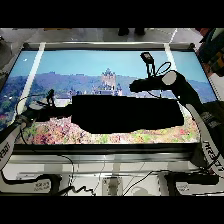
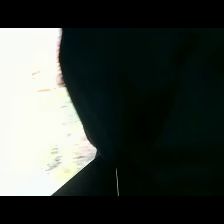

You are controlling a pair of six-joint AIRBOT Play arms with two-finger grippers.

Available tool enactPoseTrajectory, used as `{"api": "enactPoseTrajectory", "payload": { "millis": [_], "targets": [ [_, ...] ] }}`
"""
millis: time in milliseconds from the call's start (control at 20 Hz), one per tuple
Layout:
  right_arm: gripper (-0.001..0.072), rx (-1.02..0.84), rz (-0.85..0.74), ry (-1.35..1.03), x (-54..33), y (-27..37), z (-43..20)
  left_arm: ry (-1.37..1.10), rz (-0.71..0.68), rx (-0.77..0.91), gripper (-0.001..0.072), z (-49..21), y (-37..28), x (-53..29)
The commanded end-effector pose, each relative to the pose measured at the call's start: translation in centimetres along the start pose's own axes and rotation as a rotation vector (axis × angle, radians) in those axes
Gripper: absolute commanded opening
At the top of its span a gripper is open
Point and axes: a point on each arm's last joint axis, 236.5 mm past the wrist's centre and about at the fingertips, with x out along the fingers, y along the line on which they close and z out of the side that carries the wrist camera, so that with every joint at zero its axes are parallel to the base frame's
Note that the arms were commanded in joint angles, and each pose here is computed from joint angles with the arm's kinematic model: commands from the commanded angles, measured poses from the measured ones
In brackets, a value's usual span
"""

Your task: Fold the clothes and pants, and hang the long-sleeved shirts on hangers.

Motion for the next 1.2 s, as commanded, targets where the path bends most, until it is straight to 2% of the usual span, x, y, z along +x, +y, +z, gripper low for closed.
{"api": "enactPoseTrajectory", "payload": {
  "millis": [0, 150, 300, 500, 700, 900, 1000, 1150],
  "targets": [
    [0.0016, 0.08, -0.009, -0.014, 1.0, 0.0, 0.2, 0.079, -0.11, 0.114, 0.001, 0.5, -5.0, -2.5],
    [0.0016, 0.117, 0.007, 0.041, 2.1, 0.3, -1.4, 0.083, -0.083, 0.194, 0.001, 2.1, -8.4, -6.8],
    [0.0015, 0.135, 0.031, 0.098, 3.7, 1.5, -3.0, 0.009, 0.037, 0.245, 0.001, 4.1, -10.1, -11.9],
    [0.0016, 0.154, 0.094, 0.126, 6.8, 5.8, -4.5, -0.078, 0.116, 0.362, 0.001, 4.4, -13.8, -16.5],
    [0.0015, 0.219, 0.126, 0.123, 10.7, 11.0, -6.1, -0.046, 0.084, 0.444, 0.001, 1.8, -17.0, -17.0],
    [0.0014, 0.256, 0.177, 0.161, 13.9, 17.9, -9.7, -0.007, 0.052, 0.455, 0.001, 0.4, -18.7, -15.6],
    [0.0014, 0.301, 0.209, 0.158, 15.3, 21.4, -11.3, -0.035, 0.036, 0.479, 0.0011, 0.7, -19.9, -15.1],
    [0.0014, 0.273, 0.233, 0.13, 16.4, 24.4, -12.5, -0.134, -0.001, 0.505, 0.0012, 2.2, -22.1, -14.7]
  ]
}}
